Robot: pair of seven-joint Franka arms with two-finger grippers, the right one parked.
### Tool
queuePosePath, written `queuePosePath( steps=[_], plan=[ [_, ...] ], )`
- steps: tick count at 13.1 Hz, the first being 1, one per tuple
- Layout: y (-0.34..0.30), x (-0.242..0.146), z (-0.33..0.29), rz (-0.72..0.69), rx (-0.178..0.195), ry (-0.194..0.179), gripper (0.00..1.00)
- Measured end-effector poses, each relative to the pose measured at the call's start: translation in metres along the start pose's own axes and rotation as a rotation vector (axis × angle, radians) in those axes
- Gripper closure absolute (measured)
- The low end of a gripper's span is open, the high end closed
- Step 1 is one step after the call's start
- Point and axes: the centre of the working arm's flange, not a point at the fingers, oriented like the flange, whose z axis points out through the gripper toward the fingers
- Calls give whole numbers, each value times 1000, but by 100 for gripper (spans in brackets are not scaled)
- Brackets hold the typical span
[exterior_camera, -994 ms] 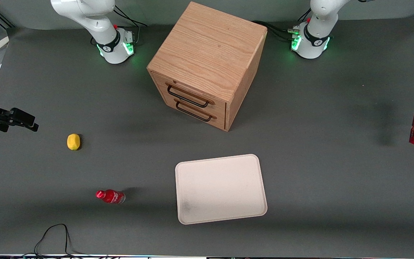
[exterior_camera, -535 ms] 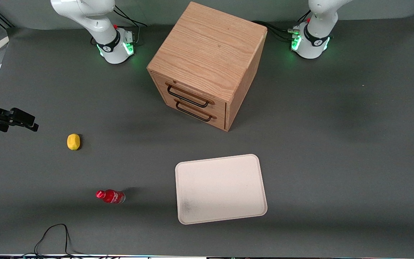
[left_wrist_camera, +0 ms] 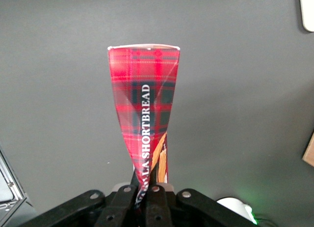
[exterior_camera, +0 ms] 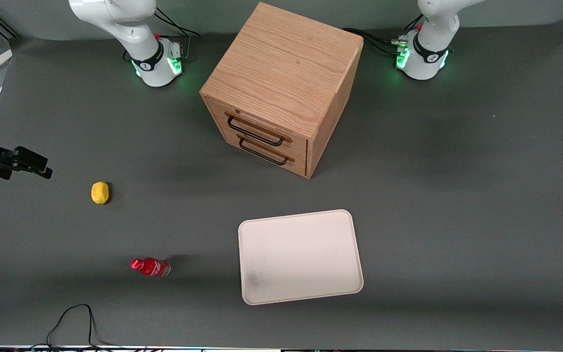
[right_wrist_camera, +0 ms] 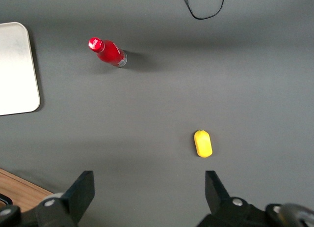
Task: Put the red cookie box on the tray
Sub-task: 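Lift the box with the left gripper and carry it toward the tray, then lower the held box onto the white tray's rim area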
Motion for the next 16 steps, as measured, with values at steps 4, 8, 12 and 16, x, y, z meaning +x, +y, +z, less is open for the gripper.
queuePosePath(
  steps=[4, 8, 12, 16],
  plan=[
    [59, 46, 15, -50, 4, -21, 96],
    [143, 126, 37, -187, 6, 8, 96],
    [237, 209, 87, -318, -22, 128, 96],
    [301, 256, 145, -376, -63, 188, 96]
  ],
)
